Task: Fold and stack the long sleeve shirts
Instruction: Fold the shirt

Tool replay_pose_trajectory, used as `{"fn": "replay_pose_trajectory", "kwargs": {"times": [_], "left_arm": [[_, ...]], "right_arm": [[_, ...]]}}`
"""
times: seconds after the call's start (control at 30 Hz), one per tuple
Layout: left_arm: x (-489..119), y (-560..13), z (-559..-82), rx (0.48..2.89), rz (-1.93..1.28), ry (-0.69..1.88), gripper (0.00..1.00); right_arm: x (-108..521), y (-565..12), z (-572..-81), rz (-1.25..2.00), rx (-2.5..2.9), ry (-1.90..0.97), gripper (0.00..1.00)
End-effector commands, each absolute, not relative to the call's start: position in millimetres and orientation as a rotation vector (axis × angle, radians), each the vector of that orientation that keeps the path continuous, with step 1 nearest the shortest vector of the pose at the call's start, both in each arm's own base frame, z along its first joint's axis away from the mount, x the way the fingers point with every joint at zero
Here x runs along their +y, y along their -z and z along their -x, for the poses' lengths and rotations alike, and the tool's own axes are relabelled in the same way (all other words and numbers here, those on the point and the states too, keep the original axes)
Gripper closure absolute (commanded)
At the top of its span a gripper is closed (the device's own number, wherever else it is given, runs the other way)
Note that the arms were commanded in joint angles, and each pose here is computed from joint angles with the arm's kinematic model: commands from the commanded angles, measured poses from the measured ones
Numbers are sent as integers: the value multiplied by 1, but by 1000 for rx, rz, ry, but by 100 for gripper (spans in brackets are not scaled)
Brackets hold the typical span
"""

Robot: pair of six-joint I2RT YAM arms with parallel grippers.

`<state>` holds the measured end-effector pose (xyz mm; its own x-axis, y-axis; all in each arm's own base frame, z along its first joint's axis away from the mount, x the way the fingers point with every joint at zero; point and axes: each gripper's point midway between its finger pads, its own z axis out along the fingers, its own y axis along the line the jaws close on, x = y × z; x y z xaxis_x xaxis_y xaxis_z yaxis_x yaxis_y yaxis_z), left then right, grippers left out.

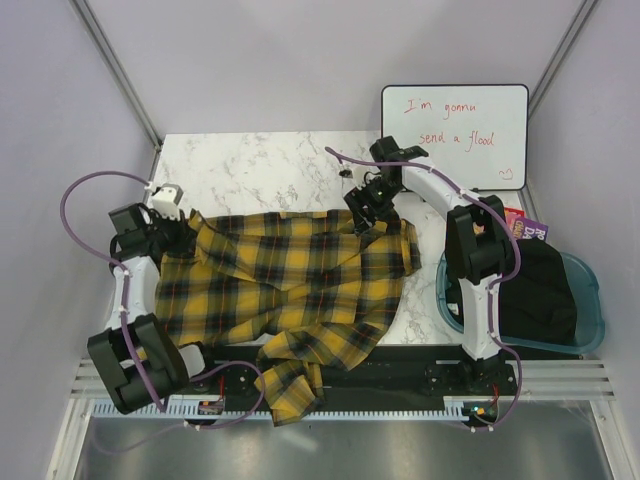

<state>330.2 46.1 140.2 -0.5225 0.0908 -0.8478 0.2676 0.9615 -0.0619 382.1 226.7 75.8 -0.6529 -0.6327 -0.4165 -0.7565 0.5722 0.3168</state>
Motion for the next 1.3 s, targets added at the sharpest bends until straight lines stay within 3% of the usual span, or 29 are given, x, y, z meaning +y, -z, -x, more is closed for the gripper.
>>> {"fn": "replay_pose_trajectory", "kwargs": {"times": [0.0, 0.27, 0.37, 0.43, 0.57, 0.67, 0.8, 1.0, 1.17, 1.27], "left_arm": [[60, -150, -344, 1968, -335, 224, 98], [78, -124, -334, 2035, -282, 190, 93], [88, -117, -329, 2115, -280, 178, 65], [100, -122, -331, 2131, -268, 141, 59], [92, -164, -343, 2060, -392, 147, 31], [88, -161, -355, 2111, -458, 100, 32], [95, -126, -365, 2275, -400, 133, 42], [116, -60, -373, 2469, -338, 139, 44], [151, -20, -367, 2586, -289, -6, 52], [170, -15, -360, 2615, -234, -81, 56]], "right_arm": [[228, -98, -394, 1131, 2493, -670, 24], [217, -108, -401, 1120, 2493, -600, 23], [210, -117, -404, 1112, 2484, -552, 27], [208, -128, -405, 1103, 2464, -517, 33], [193, -129, -413, 1069, 2479, -382, 43], [190, -119, -418, 1037, 2493, -347, 45], [189, -97, -421, 991, 2553, -316, 48], [170, -44, -425, 975, 2642, -166, 53], [158, -9, -396, 1039, 2726, -158, 61], [147, -6, -383, 1062, 2734, -131, 59]]}}
